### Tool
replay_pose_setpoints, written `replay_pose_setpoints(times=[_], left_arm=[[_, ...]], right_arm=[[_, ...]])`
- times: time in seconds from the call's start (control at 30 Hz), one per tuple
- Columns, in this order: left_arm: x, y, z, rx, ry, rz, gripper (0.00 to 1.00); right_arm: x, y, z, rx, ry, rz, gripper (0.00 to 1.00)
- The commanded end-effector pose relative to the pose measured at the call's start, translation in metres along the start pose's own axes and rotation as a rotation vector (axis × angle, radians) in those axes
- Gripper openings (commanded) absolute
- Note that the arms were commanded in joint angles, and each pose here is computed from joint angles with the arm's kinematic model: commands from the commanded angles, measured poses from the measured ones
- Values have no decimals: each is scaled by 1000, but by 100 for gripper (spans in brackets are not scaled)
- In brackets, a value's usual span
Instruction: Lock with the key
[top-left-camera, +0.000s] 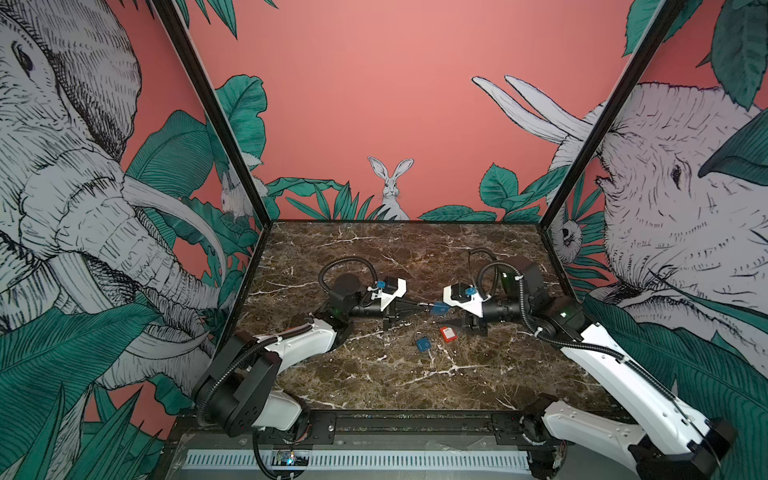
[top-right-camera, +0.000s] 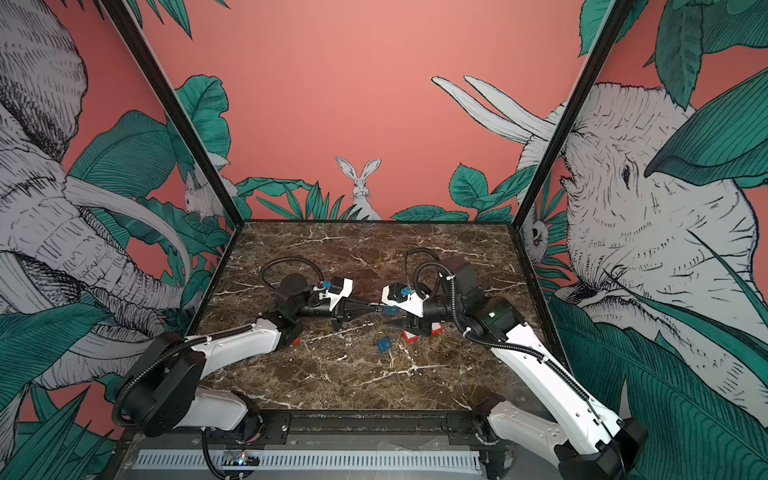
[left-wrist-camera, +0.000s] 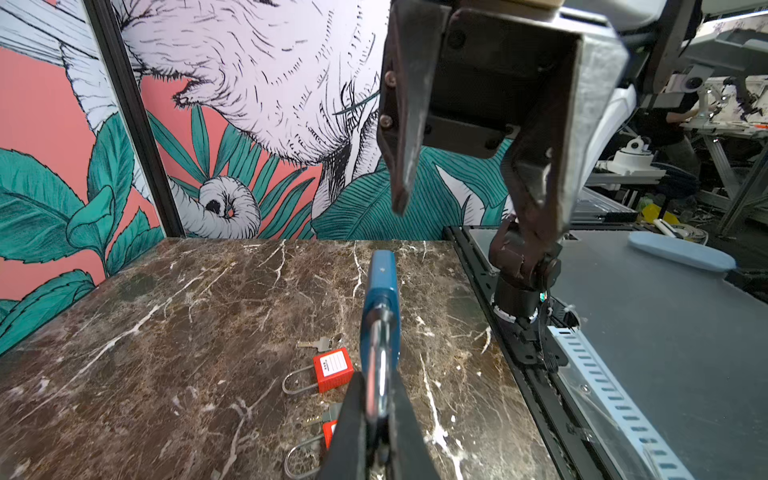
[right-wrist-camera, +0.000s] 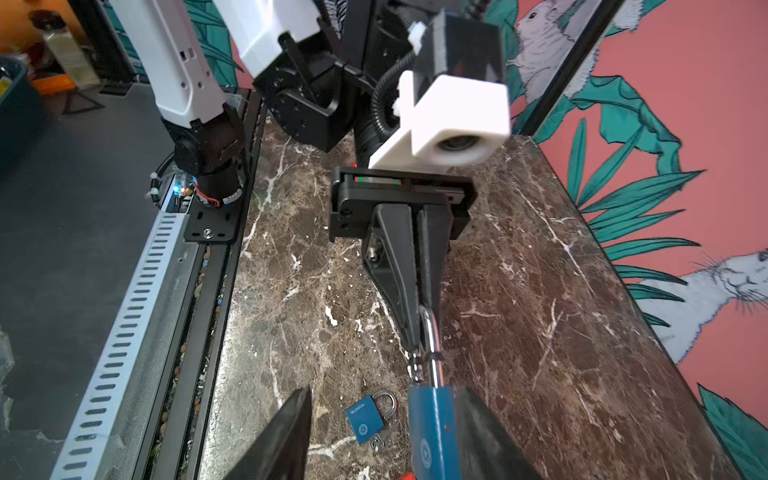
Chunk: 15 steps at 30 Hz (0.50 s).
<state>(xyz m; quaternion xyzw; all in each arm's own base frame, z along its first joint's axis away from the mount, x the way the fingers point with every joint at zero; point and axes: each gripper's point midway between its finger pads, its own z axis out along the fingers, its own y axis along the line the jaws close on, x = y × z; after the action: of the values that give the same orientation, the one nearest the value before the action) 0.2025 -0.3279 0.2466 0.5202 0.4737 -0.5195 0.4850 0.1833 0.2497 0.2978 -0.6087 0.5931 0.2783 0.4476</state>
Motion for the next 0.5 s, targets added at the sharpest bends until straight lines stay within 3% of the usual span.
replay_pose_setpoints(times=[0.0, 0.47], left_arm=[[-42, -6, 0, 43, -96, 91, 0], [-60, -12, -2, 62, -120, 117, 0]], right_arm=[[-3, -1, -7, 12, -46, 42, 55], [10, -22, -3, 19, -114, 133, 50]])
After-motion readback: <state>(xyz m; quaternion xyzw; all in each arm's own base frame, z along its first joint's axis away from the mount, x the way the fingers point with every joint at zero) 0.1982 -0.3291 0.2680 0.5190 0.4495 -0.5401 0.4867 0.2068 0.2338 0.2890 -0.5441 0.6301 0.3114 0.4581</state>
